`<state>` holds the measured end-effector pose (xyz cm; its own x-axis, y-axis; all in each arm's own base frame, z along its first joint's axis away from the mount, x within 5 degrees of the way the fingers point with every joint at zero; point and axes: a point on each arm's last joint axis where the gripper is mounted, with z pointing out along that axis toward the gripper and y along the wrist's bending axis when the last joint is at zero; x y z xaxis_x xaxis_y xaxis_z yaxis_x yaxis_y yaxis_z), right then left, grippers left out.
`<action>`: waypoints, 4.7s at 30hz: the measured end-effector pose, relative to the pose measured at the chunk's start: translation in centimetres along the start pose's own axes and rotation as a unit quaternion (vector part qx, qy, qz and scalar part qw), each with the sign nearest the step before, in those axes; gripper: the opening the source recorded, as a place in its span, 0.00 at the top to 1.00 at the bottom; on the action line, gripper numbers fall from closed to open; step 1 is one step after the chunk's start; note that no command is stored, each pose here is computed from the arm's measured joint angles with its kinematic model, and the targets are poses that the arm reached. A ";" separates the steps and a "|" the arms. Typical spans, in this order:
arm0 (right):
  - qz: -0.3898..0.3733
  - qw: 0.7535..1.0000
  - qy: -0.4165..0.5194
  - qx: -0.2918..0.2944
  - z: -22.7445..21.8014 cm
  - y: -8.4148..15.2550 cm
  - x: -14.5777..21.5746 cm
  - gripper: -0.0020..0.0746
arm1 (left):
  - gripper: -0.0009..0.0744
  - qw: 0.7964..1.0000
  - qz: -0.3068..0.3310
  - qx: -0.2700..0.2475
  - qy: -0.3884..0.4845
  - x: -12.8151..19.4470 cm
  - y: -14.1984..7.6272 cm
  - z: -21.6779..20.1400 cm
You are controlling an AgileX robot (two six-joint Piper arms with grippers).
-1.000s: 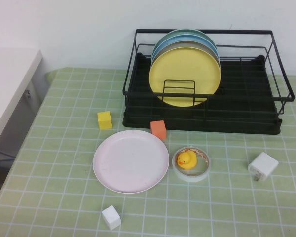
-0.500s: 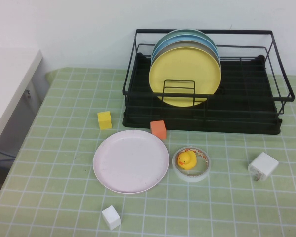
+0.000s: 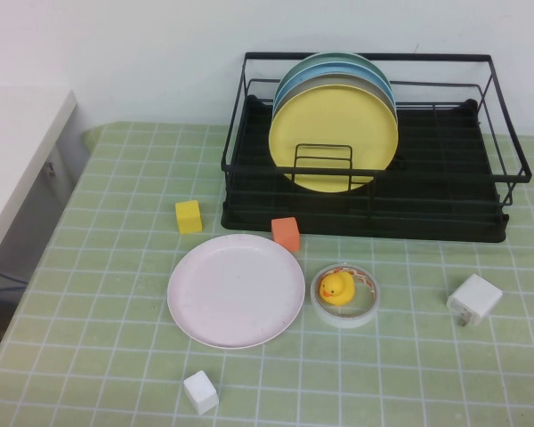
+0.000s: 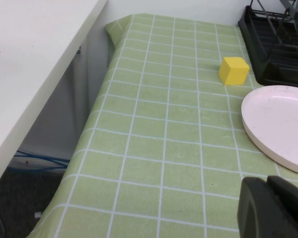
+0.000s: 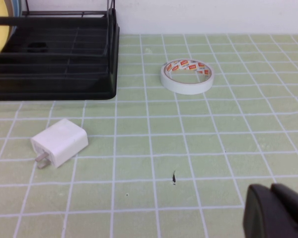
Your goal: Place plate on rack
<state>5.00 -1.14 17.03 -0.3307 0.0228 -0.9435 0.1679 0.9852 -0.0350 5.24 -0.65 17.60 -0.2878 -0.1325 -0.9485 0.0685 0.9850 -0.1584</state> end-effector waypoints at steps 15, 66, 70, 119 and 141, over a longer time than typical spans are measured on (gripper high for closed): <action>0.000 1.000 0.000 0.000 0.0 0.0 0.0 0.98 | 0.99 1.000 0.000 0.000 0.000 0.0 0.0 0.0; -0.005 1.000 0.000 0.002 0.0 0.0 0.0 0.98 | 0.99 0.994 0.015 0.026 -0.102 -1.8 -0.4 -0.2; -0.009 1.000 0.000 0.004 0.0 -0.1 0.0 0.98 | 0.99 0.975 0.011 0.039 -0.216 -3.8 -0.6 -0.8; 0.054 0.992 -0.110 -0.013 -4.8 -0.3 -14.2 0.98 | 0.99 0.993 -0.064 0.031 -0.093 -13.6 -2.4 -1.1; -0.017 0.957 0.172 -0.232 2.6 4.2 -7.8 0.98 | 0.99 0.920 -0.135 0.079 0.360 -13.2 -5.9 20.6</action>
<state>10.64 2.38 23.36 -0.6286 -0.0342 -0.7769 -0.2529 0.9537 0.1627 28.35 -7.04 25.40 -0.8689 -0.2059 -0.4502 0.0235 0.8912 -0.4530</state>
